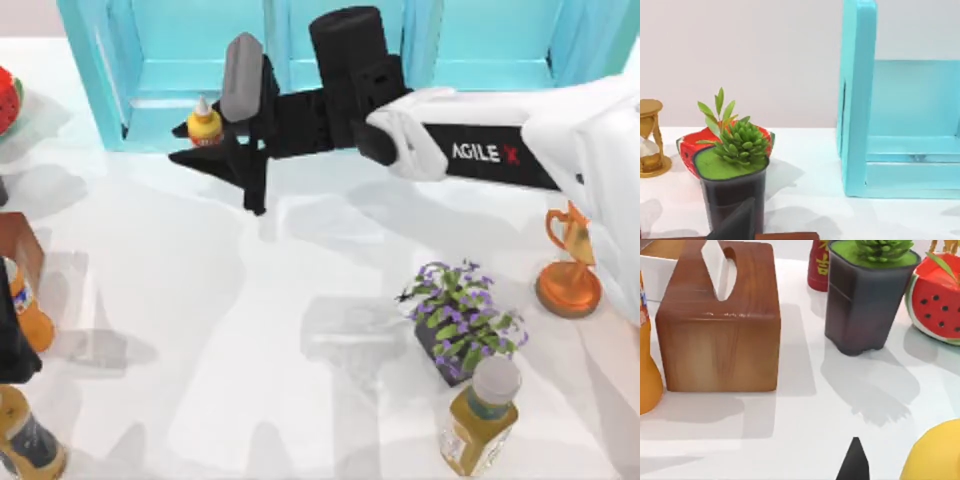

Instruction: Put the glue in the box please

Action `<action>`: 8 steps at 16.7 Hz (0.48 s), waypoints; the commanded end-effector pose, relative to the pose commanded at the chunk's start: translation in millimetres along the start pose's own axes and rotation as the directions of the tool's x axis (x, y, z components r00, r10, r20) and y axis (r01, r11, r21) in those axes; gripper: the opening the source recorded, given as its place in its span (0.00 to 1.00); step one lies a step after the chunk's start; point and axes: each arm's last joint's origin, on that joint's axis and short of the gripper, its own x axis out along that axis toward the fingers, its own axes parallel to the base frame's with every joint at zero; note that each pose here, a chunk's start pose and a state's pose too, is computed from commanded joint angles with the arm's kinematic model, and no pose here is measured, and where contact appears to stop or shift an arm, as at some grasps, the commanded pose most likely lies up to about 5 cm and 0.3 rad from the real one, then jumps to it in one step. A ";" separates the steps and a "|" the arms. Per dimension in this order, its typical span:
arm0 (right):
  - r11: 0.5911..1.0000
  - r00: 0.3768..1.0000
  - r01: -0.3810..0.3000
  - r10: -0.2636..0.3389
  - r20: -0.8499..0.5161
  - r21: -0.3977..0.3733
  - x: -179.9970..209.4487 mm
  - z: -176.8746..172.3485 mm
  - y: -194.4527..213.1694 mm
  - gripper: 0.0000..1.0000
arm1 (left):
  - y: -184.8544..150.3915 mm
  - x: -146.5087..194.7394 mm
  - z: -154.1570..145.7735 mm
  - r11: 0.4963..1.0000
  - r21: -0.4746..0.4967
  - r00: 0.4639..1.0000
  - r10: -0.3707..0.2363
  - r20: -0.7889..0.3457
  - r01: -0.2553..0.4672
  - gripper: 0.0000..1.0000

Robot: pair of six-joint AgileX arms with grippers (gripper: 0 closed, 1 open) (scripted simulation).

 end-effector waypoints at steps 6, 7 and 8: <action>0.997 0.999 -0.025 0.028 -0.045 0.068 -18.5 11.1 -3.1 0.00 | 0.0 0.0 0.0 1.000 0.000 1.000 0.000 0.000 0.000 1.00; 0.996 0.998 -0.030 0.035 -0.054 0.084 -20.7 7.2 -3.7 0.00 | 0.0 0.0 0.0 1.000 0.000 1.000 0.000 0.000 0.000 1.00; 0.995 0.998 -0.032 0.038 -0.058 0.092 -22.0 5.1 -4.1 0.00 | 0.0 0.0 0.0 1.000 0.000 1.000 0.000 0.000 0.000 1.00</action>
